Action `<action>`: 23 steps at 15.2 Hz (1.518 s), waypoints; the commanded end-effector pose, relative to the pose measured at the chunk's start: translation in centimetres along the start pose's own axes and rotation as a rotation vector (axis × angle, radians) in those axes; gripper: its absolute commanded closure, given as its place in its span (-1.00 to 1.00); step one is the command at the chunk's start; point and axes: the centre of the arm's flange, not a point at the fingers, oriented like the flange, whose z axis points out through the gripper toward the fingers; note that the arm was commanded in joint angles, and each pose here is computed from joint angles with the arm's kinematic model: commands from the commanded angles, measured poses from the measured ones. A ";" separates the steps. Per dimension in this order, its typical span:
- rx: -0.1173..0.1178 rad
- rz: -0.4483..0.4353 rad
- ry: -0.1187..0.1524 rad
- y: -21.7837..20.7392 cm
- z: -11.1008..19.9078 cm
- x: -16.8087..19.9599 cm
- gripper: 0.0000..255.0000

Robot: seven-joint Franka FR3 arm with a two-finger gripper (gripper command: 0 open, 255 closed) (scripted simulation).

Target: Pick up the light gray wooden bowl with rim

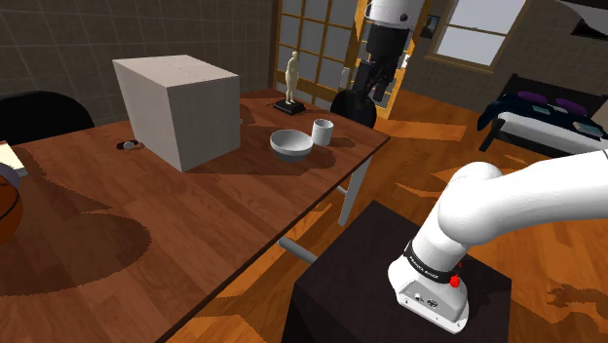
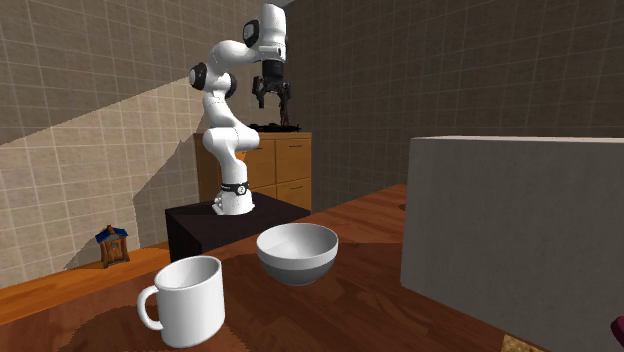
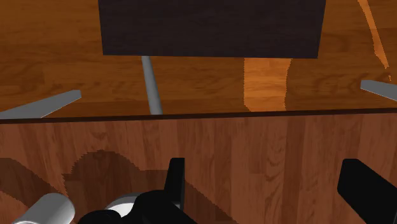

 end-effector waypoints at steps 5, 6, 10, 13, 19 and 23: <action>-0.014 -0.013 -0.004 0.8 3.3 4.1 -1.00; -0.017 -0.016 -0.005 1.0 4.1 5.1 -1.00; -0.030 -0.029 -0.008 1.9 7.4 9.1 -1.00; -0.041 -0.039 -0.011 2.5 9.9 12.2 -1.00; -0.061 -0.058 -0.016 3.7 14.8 18.2 -1.00; -0.074 -0.071 -0.020 4.5 18.1 22.3 -1.00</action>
